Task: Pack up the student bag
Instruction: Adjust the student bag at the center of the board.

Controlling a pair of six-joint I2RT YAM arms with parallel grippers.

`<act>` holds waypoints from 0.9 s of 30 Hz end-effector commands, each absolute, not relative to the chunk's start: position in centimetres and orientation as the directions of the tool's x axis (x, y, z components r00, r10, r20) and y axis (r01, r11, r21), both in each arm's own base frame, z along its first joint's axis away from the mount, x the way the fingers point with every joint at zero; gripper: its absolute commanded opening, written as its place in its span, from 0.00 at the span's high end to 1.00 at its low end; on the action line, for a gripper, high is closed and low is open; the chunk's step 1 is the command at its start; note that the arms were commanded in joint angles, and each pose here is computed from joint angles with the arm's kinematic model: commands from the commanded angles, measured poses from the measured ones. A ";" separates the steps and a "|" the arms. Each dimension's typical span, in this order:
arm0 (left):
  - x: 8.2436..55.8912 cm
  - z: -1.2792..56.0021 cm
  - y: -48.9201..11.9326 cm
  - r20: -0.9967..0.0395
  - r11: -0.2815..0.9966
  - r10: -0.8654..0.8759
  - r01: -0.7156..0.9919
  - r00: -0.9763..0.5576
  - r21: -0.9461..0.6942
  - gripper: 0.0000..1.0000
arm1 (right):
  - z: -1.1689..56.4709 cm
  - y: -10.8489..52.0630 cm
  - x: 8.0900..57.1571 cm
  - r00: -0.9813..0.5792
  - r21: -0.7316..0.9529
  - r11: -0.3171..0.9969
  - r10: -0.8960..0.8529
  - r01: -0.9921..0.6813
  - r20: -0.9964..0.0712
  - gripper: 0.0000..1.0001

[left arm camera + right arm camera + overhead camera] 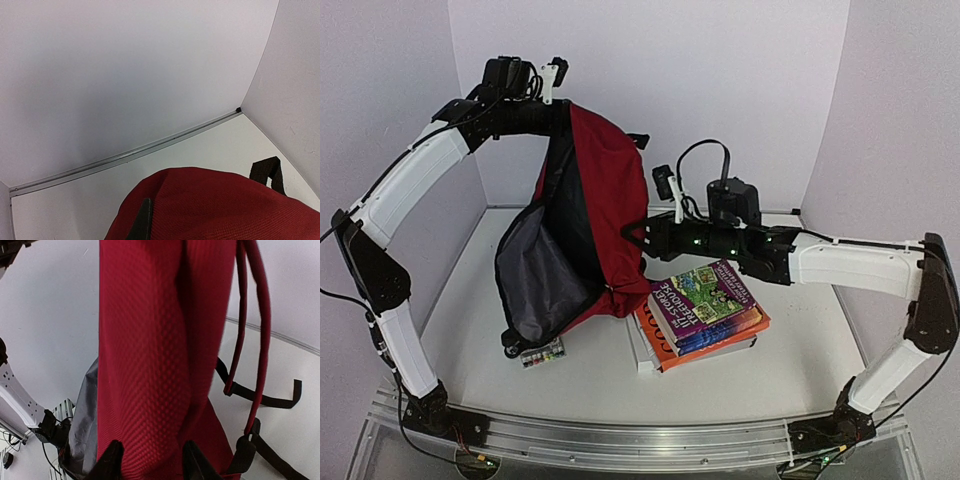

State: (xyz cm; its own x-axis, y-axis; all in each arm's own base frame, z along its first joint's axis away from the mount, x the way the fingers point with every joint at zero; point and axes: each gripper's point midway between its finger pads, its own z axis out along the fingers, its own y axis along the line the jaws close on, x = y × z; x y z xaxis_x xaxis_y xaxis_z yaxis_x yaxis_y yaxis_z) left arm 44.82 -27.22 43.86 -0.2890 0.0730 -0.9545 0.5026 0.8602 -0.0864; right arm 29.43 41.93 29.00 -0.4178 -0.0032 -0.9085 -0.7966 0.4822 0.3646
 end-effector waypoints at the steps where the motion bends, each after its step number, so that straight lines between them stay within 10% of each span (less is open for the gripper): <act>1: 43.0 48.7 -24.6 -0.982 0.887 -0.003 0.453 -0.188 -0.089 1.00 | 32.7 42.7 31.0 -0.327 0.313 0.516 0.067 -0.797 -0.943 0.96; 24: 36.3 43.8 -21.8 -0.939 0.836 -0.134 0.472 -0.317 -0.279 1.00 | 31.7 44.0 50.6 -0.293 0.262 0.729 0.088 -0.633 -0.952 1.00; 27: 37.4 41.8 -21.1 -0.922 0.855 -0.146 0.423 -0.359 -0.300 1.00 | 31.0 44.6 51.2 -0.302 0.266 0.726 0.084 -0.634 -0.950 0.82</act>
